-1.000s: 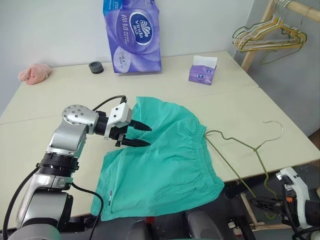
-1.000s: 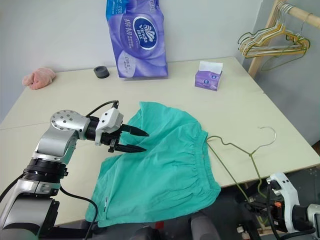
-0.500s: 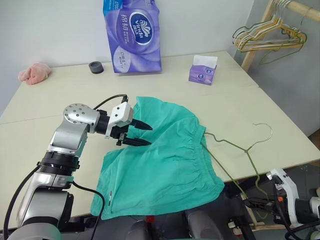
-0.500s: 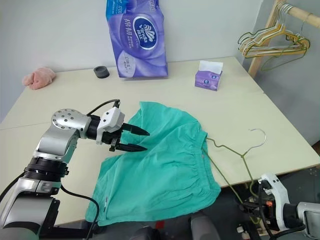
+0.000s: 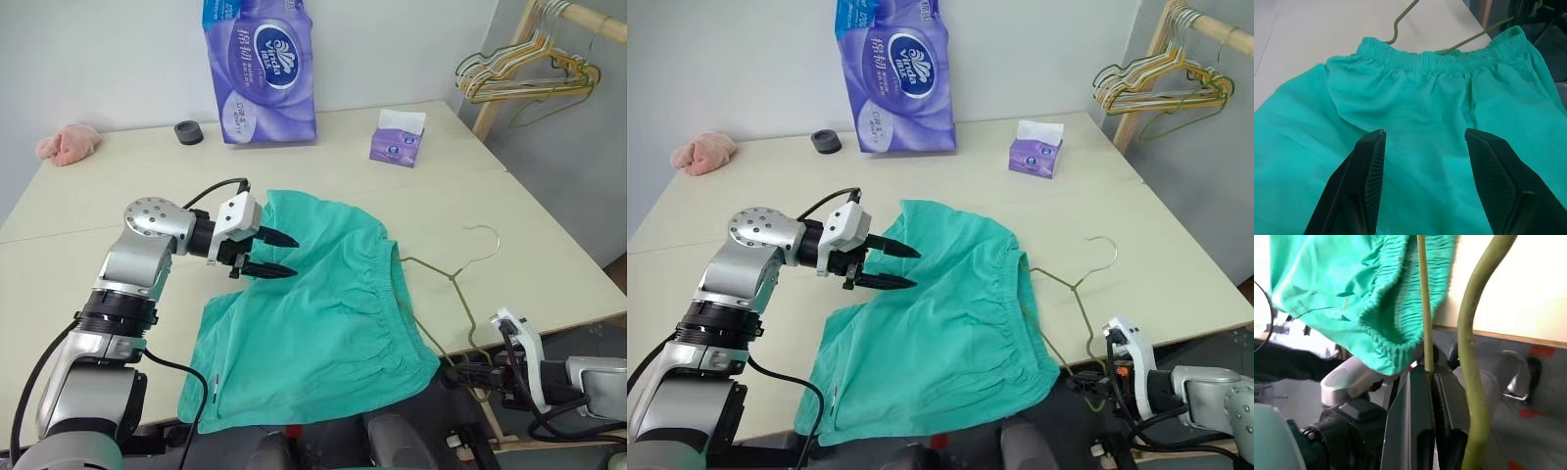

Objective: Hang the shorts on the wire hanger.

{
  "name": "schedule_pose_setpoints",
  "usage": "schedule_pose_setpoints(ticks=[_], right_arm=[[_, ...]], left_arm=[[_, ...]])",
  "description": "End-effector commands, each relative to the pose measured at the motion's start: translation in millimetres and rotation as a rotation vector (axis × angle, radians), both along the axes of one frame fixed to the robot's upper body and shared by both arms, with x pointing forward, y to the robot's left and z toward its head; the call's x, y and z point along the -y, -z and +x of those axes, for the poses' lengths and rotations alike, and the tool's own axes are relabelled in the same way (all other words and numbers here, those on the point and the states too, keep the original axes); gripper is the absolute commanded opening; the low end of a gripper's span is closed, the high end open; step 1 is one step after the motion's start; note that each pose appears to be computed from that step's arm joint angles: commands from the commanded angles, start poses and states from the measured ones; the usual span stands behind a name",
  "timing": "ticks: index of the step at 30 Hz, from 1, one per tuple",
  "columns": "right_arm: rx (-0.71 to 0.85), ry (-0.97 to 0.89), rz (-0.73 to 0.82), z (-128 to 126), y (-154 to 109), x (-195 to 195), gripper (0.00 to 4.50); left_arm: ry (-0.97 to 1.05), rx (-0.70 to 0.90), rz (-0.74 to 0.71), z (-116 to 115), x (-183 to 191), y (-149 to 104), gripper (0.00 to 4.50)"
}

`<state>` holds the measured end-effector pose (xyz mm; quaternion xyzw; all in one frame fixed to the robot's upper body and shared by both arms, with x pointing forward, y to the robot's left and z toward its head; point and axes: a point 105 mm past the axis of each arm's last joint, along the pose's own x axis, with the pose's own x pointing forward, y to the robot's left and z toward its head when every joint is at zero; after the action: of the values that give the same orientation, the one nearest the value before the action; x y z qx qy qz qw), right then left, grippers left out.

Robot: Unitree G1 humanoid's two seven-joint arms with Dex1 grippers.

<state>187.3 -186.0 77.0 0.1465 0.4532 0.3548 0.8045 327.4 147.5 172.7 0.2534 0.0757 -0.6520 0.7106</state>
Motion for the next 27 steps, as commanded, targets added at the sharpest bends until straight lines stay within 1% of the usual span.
schedule_pose_setpoints(ticks=[1,2,5,8,10,12,14,15,18,20,21,24,27], right_arm=[[0.006,-0.007,0.048,4,-1,-9,0.00],[0.010,0.002,0.053,7,0,-10,0.00],[0.082,0.087,0.068,27,-5,-9,0.00],[0.158,0.123,0.108,43,-20,-12,0.00],[0.181,0.117,0.141,48,-29,-17,0.00],[0.190,0.096,0.124,49,-31,-20,0.00],[0.208,0.055,0.058,47,-29,-21,0.00],[0.216,0.042,0.045,46,-30,-21,0.00],[0.277,-0.030,-0.062,44,-35,-18,0.00],[0.326,-0.069,-0.128,47,-42,-13,0.00],[0.352,-0.090,-0.150,49,-47,-12,0.00],[0.422,-0.173,-0.224,55,-58,-12,0.00],[0.478,-0.239,-0.274,61,-66,-15,0.00]], left_arm=[[0.006,0.052,-0.009,3,2,-12,2.71],[0.004,0.053,-0.010,3,2,-13,2.71],[-0.011,0.058,-0.025,5,2,-14,2.71],[-0.037,0.059,-0.061,9,2,-19,2.71],[-0.050,0.049,-0.083,12,3,-21,2.71],[-0.052,0.051,-0.083,13,3,-22,2.71],[-0.056,0.060,-0.083,14,4,-22,2.71],[-0.062,0.062,-0.086,16,3,-23,2.71],[-0.088,0.066,-0.105,20,1,-27,2.71],[-0.124,0.079,-0.123,28,-2,-34,2.71],[-0.160,0.095,-0.142,35,-5,-42,2.71],[-0.218,0.126,-0.205,51,-7,-66,3.29],[-0.185,0.128,-0.226,54,-3,-81,4.17]])
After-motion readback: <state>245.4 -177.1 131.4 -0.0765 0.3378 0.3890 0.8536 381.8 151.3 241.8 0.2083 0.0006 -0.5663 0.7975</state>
